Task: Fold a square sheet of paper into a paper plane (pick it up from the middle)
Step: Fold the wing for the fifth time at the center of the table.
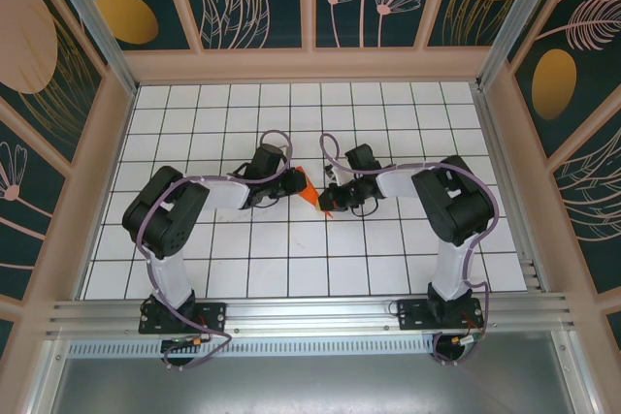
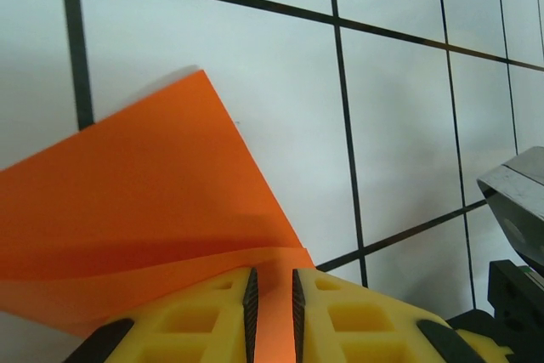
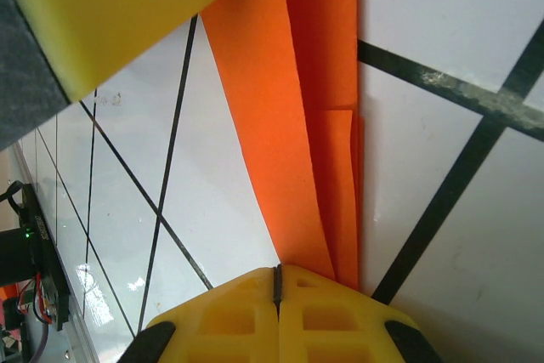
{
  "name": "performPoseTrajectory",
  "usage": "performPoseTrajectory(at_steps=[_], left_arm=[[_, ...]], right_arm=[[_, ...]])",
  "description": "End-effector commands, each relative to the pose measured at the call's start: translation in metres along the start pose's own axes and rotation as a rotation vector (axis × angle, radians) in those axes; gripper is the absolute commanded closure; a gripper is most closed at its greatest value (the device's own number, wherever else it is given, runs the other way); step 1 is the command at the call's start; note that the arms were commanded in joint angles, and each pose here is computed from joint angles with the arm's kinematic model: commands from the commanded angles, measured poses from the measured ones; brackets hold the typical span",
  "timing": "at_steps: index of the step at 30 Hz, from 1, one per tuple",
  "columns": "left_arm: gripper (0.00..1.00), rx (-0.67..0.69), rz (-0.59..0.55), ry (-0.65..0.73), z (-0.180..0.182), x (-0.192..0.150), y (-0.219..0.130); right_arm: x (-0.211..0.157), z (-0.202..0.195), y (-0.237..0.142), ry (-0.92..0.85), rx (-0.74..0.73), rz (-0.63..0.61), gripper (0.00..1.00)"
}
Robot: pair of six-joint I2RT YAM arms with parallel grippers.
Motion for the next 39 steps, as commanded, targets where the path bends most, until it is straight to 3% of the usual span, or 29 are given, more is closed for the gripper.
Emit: performPoseTrajectory(at_steps=[1,18,39], left_arm=[[0.78,0.016,-0.039,0.029,0.005,0.006,0.000],[0.79,0.133,-0.043,0.005,0.042,0.005,0.008],[0.78,0.235,-0.105,-0.060,0.083,0.040,-0.002]], right_arm=[[-0.033,-0.036,0.008,0.123,-0.119,0.097,1.00],[-0.042,-0.039,0.008,0.135,-0.126,0.116,1.00],[-0.052,-0.045,0.006,0.156,-0.145,0.136,1.00]])
Point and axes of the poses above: each hand's point on the last joint's axis, 136 mm out from that joint toward the fingers, its own y axis out along the fingers, its own z axis along the line the jaws close on, x = y × z, the point moved 5 cm from there along -y, back along the fingers, and after that the axes turned 4 degrees about -y, right-handed, at the moved point
